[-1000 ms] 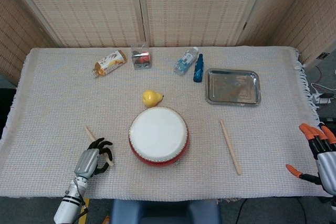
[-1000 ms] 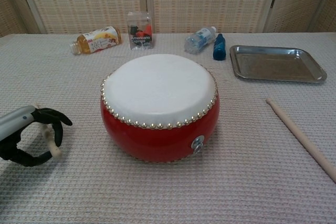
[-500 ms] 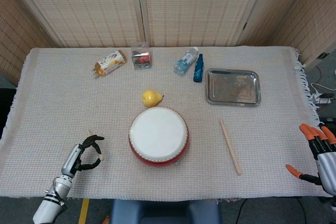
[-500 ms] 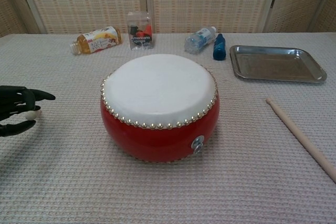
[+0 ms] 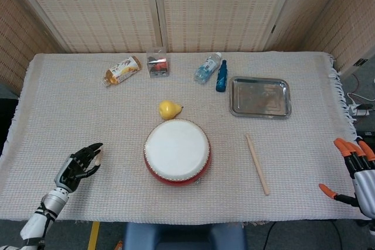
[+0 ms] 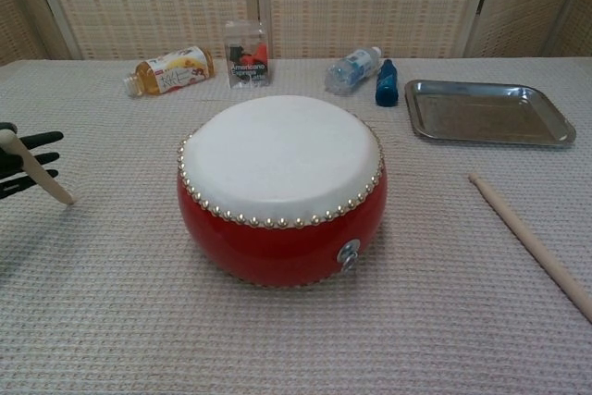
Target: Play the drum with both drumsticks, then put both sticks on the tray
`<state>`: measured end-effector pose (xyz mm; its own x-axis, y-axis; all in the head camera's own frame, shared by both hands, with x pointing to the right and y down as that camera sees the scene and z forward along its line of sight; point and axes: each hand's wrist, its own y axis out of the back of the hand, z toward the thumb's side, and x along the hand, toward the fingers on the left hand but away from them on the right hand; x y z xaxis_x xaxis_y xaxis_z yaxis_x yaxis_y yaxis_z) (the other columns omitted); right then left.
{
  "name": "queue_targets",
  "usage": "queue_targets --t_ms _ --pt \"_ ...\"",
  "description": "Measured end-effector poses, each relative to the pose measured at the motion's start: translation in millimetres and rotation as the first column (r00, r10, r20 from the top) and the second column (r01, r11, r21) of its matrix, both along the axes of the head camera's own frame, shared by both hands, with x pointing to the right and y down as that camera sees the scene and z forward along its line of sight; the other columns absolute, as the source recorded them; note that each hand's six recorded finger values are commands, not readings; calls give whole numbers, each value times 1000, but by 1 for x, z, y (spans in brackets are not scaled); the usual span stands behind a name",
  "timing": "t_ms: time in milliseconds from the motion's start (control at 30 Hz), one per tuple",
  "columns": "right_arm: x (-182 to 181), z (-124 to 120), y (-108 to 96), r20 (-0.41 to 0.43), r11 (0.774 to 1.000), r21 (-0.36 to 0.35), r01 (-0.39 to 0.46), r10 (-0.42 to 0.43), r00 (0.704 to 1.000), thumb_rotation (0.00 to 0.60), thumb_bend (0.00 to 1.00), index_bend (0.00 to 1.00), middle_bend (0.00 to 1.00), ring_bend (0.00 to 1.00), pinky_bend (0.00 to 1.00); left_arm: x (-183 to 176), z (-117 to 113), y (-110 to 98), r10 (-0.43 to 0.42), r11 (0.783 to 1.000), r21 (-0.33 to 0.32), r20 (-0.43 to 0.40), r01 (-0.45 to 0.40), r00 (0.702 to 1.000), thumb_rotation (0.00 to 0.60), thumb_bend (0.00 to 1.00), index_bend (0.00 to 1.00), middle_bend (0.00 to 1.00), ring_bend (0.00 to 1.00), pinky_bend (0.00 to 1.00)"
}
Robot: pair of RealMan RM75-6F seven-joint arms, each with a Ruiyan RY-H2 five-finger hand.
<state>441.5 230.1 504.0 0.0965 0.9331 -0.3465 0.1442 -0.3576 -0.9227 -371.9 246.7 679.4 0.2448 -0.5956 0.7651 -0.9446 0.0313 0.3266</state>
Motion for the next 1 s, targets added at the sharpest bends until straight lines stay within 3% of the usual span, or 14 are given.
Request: queue_targets --t_ms 200,333,633,800,867,1000 --pt "0 0 0 -1 1000 -2 -1 1 1000 502 142 2 74 0 24 -10 2 -1 -115 992 -70 -131 106 985 600 350 548 234 98 182" --pt "0 1 0 0 1000 -3 0 0 1000 501 143 2 74 0 24 -15 1 0 -190 979 -119 -231 166 954 600 350 530 223 97 197" --pt "-2 2 0 0 1000 -7 4 -4 1000 502 142 2 74 0 24 -33 3 9 -285 952 -233 -447 198 848 600 351 499 198 97 207" --pt "-2 2 0 -2 1000 -7 2 -2 1000 502 142 2 74 0 25 -31 2 9 -333 936 -290 -550 198 766 600 357 497 192 97 253" --pt "-2 2 0 -2 1000 -8 2 -2 1000 502 142 2 74 0 24 -31 7 11 -333 933 -310 -551 184 765 600 357 472 187 87 239" --pt "-1 2 1 -3 1000 -10 -1 0 1000 502 142 2 74 0 24 -39 14 7 -276 950 -274 -503 151 819 600 359 323 132 23 169"
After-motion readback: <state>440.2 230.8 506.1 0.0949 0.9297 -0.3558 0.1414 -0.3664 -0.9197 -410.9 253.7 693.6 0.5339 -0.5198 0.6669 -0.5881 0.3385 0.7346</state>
